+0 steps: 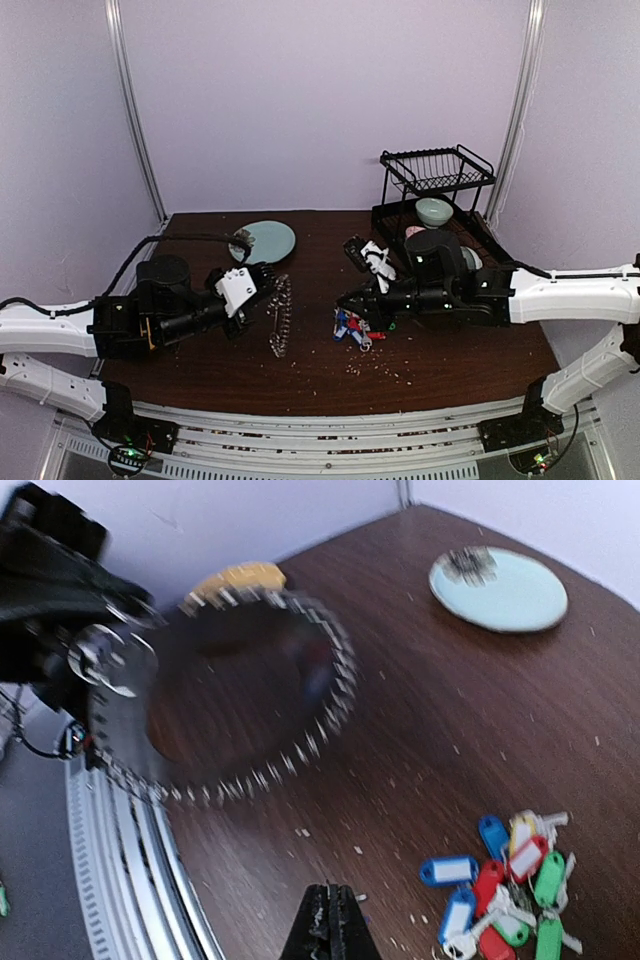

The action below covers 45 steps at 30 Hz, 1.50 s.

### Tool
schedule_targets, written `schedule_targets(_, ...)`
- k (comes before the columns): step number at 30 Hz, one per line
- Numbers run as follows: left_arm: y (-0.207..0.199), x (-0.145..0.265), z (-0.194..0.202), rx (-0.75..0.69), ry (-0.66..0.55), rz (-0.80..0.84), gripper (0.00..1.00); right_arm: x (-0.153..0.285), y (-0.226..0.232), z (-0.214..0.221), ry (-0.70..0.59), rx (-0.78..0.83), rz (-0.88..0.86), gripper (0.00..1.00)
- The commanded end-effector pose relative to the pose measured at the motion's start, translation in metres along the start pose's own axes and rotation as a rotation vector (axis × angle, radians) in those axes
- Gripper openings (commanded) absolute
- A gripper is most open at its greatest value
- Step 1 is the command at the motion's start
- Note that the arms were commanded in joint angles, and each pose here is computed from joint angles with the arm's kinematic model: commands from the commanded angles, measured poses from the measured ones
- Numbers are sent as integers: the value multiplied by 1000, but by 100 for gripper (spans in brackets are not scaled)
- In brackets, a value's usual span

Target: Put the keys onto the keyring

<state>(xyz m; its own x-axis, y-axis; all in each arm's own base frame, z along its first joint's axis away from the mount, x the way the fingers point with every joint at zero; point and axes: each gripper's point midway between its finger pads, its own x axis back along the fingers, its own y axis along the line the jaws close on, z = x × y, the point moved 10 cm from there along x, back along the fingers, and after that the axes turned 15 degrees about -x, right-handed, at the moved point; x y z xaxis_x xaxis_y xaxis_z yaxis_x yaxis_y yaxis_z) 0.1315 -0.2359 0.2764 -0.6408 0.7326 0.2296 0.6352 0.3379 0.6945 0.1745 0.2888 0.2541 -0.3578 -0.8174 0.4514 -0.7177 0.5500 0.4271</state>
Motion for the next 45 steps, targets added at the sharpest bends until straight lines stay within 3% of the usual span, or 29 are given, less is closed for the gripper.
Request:
schedule_targets(1, 20, 6, -18, 29, -77, -95, 0, -1, -35, 39, 349, -53, 289, 0)
schedule_targets(6, 19, 6, -19, 30, -89, -80, 0, -20, -61, 52, 578, -119, 501, 0)
schedule_targets(10, 18, 6, -20, 30, -95, -73, 0, -42, -70, 51, 651, -134, 553, 0)
schedule_targets(21, 16, 5, -19, 26, -98, -55, 0, -93, -100, 28, 647, -89, 631, 0)
schedule_targets(24, 15, 4, -18, 23, -96, -51, 0, -99, -103, 26, 641, -95, 615, 12)
schedule_targets(29, 14, 4, -18, 21, -98, -47, 0, -88, -103, 12, 547, -152, 565, 32)
schedule_targets(33, 12, 3, -18, 18, -100, -40, 0, -64, -104, 5, 370, -284, 494, 31)
schedule_targets(38, 12, 3, -17, 16, -99, -37, 0, -40, -122, 40, 215, -596, 370, 25)
schedule_targets(42, 10, 1, -17, 13, -99, -28, 0, -42, -119, 50, 167, -730, 249, 25)
schedule_targets(45, 10, 1, -17, 11, -98, -26, 0, -48, -123, 55, 188, -735, 248, 25)
